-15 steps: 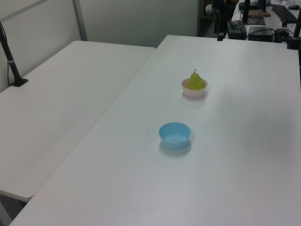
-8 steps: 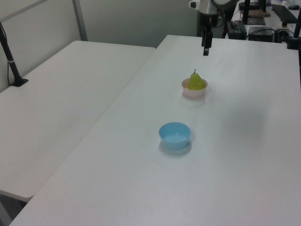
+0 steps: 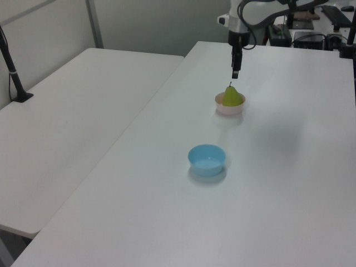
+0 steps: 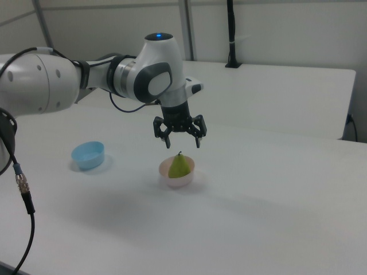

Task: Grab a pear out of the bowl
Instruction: 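Lower the gripper around the green pear and close on it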

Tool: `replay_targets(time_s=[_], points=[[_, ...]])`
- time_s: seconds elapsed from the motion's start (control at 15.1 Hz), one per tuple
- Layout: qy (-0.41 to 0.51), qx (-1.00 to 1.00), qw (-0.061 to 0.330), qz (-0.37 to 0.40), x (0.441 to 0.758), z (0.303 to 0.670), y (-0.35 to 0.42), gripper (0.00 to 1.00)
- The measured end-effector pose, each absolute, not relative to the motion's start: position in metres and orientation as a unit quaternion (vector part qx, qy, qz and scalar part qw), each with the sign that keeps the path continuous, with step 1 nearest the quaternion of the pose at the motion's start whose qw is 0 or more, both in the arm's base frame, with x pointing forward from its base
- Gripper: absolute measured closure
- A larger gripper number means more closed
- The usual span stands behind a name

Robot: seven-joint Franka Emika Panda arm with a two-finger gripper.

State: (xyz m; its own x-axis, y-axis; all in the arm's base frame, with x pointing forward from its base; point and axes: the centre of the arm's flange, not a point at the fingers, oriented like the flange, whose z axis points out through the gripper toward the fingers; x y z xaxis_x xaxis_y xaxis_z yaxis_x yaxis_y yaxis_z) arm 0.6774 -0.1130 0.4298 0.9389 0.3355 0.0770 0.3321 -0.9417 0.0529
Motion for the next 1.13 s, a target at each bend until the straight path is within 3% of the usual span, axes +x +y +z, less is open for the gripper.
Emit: replay_targets(time_s=[0.6, 1.13], points=[[0.169, 0.986, 0.008, 0.012, 0.683, 0.380, -0.092, 0.00], [0.170, 0.985, 0.018, 0.019, 0.686, 0.356, -0.083, 0.11]])
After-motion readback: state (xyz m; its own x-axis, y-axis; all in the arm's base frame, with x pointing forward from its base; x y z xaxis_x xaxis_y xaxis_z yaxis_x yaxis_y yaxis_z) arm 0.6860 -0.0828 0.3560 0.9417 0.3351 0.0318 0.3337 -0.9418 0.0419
